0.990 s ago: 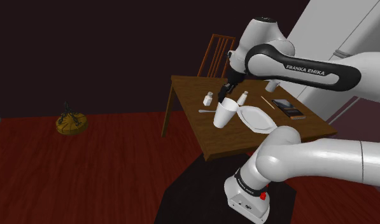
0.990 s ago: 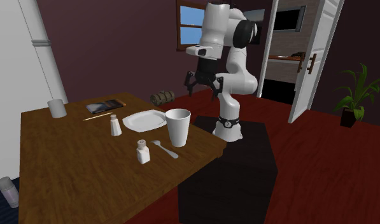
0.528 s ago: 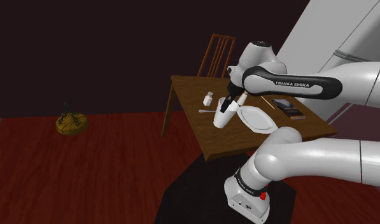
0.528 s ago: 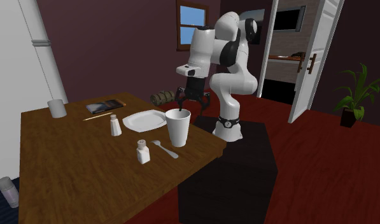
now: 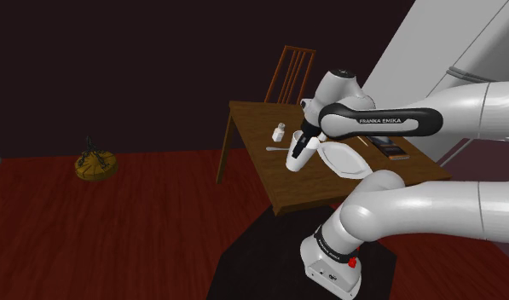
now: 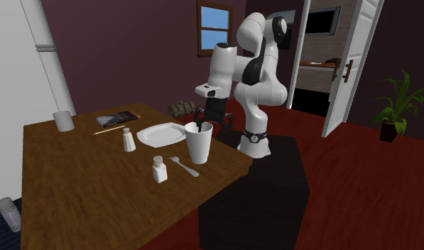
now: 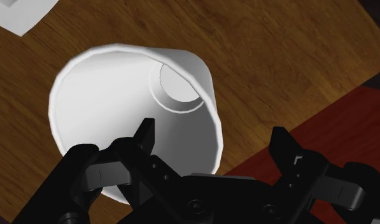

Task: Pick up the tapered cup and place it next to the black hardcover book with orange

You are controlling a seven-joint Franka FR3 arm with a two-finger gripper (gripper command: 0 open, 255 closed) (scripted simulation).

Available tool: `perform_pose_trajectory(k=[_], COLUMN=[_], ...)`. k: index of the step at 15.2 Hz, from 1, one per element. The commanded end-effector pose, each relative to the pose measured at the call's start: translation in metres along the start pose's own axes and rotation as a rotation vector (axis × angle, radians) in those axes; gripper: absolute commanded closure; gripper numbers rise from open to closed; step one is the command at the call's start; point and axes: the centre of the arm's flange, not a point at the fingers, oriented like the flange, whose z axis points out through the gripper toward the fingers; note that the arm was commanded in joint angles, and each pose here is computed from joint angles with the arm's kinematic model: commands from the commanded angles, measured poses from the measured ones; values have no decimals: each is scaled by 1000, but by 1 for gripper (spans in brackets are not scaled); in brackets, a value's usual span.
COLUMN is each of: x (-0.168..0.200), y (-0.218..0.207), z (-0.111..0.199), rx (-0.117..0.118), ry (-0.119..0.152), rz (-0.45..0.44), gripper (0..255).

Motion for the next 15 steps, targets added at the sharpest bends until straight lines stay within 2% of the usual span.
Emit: perform_pose_trajectory(k=[1,7,8,15], x=[0,0,0,0], y=[0,0,0,0], z=[2,1,1,1], rx=[0,0,0,0], ry=[1,1,1,1], rz=[0,0,0,0], gripper=[0,0,255,255])
